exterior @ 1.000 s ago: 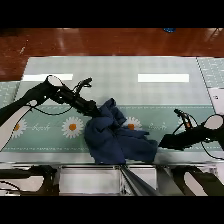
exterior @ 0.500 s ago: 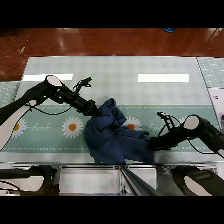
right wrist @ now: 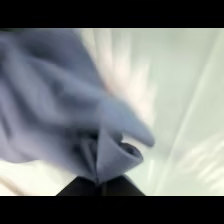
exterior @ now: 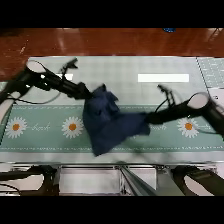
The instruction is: Fold the shirts.
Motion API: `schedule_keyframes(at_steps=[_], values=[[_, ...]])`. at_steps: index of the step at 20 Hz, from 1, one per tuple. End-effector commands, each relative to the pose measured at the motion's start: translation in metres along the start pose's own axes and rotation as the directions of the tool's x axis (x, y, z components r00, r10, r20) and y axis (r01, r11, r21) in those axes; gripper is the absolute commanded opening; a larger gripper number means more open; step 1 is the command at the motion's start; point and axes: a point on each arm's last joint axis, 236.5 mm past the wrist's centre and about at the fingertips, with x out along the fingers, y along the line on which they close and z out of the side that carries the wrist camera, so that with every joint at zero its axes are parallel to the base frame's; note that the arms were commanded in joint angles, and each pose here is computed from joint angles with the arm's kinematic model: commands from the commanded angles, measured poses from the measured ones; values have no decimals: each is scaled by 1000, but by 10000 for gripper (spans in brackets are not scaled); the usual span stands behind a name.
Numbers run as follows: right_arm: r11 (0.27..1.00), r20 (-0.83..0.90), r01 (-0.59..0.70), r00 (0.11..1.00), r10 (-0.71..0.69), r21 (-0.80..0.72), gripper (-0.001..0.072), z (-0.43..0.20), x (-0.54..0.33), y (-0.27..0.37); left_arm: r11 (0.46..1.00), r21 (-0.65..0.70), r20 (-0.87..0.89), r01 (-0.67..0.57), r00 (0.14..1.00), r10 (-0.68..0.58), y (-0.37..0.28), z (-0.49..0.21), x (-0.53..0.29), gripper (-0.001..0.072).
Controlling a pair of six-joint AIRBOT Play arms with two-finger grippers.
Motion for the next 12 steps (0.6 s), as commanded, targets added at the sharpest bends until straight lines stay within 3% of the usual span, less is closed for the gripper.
schedule_keyframes(at_steps=[1,4,7,10,12], values=[[991,321,73,946,-32,-116,25,91,-134,35,992,102,308,-74,951,40,-48,69,-101,28],[954,613,187,790,-6,-233,25,135,-274,96,962,211,557,-174,830,28,-120,97,-200,28],[899,797,328,603,38,-291,25,123,-381,158,905,319,684,-282,729,-14,-188,80,-265,28],[867,891,438,454,15,-238,25,85,-443,181,837,338,770,-430,638,17,-226,45,-304,28],[862,917,480,395,-47,-163,25,55,-462,177,802,281,817,-527,569,88,-234,19,-324,28]])
